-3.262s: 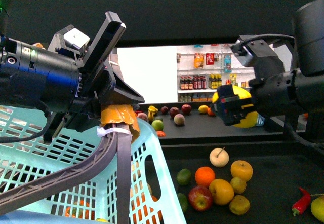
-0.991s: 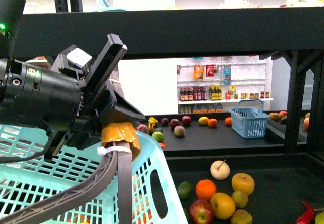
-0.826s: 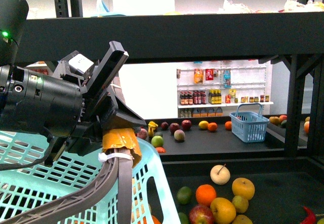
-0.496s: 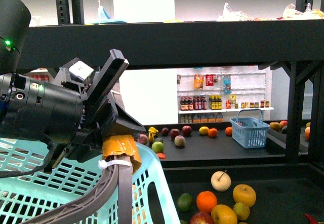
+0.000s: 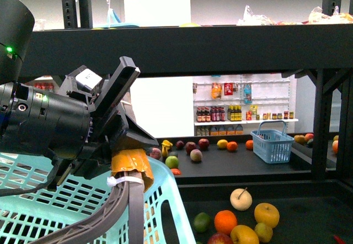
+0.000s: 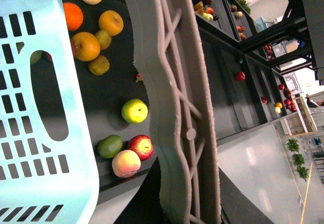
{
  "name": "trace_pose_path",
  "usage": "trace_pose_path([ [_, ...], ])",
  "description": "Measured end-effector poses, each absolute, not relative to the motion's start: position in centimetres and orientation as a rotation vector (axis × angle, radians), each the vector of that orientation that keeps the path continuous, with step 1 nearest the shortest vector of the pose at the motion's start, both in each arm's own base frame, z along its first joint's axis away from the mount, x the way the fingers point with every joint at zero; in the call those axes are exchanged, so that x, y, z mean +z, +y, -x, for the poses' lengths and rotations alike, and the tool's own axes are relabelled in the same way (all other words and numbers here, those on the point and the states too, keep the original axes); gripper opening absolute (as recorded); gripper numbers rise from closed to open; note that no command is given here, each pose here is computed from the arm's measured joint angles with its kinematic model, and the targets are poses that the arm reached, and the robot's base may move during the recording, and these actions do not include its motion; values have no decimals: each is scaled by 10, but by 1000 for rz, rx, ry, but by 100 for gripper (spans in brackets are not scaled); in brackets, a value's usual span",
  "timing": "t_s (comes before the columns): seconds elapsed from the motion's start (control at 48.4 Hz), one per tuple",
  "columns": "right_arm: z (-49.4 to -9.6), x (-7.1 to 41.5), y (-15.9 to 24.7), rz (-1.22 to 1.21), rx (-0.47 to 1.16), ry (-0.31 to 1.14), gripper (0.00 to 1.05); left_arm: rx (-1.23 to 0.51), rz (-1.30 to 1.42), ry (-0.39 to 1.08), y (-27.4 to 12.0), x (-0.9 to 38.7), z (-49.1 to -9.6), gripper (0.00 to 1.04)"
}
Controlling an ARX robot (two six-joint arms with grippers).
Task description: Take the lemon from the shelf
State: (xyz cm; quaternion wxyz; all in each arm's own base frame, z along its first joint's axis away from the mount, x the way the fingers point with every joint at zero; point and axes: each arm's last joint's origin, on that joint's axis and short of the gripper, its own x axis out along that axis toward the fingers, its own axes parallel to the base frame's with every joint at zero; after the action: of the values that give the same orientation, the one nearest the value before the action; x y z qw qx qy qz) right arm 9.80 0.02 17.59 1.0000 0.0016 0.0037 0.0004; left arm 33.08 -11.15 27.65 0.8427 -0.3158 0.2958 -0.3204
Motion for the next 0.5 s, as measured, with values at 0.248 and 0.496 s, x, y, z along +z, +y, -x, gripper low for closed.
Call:
trace_pose_path([
  [0.248, -97, 168, 0, -3, 1, -4, 2, -677, 667, 625, -111, 277, -331, 9],
  [0.496, -97, 168, 0, -3, 2, -6, 2, -677, 667, 625, -111, 277, -331, 9],
])
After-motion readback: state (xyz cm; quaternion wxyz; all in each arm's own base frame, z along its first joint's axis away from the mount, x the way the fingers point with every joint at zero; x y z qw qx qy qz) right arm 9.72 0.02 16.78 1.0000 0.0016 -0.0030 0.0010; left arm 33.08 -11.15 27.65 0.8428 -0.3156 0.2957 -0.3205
